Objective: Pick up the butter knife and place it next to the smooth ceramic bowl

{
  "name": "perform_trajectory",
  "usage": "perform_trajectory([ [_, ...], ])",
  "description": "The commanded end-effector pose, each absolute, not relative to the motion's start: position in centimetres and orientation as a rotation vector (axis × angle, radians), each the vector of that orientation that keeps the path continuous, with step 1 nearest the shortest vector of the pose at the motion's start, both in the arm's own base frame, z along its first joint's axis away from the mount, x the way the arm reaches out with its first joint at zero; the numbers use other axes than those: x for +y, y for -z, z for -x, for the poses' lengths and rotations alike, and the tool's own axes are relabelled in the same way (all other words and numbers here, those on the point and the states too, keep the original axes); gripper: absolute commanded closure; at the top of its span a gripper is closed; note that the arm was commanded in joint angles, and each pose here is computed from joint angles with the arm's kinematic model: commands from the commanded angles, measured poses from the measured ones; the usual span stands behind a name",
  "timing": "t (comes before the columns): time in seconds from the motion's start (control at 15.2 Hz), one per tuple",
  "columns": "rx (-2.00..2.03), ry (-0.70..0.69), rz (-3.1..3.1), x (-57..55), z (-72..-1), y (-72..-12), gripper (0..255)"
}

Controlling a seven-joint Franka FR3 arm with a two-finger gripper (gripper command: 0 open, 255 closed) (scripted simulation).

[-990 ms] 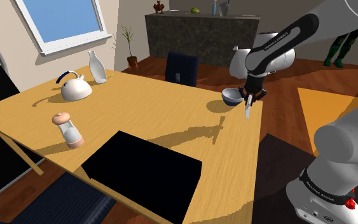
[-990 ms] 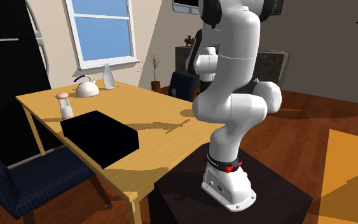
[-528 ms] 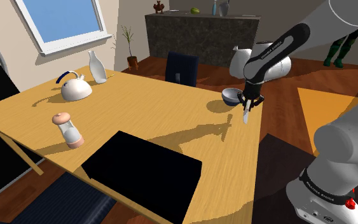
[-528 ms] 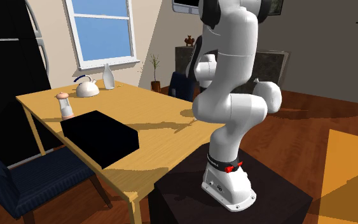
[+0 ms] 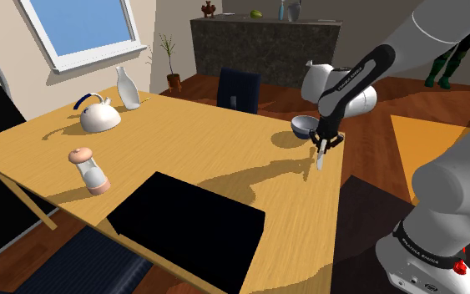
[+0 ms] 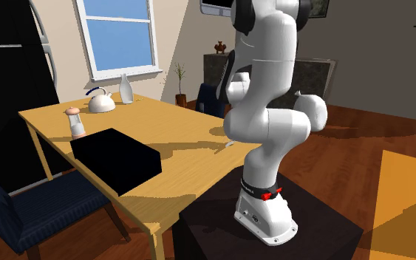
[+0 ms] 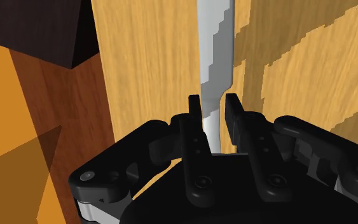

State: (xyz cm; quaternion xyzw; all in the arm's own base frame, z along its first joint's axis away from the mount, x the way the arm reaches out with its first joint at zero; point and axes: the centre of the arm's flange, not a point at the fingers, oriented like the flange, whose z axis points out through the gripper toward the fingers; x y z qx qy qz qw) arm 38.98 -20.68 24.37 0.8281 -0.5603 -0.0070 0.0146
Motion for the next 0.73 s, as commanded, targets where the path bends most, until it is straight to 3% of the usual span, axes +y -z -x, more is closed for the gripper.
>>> perform_trajectory([
  [0.0,-1.744,0.021,-2.578,-20.62,-38.88,-23.23,255],
  [0.59,-1.744,0.021,-2.578,-20.61,-38.88,-22.40,255],
  [0.66,-1.744,0.021,-2.578,-20.61,-38.88,-22.40,0],
])
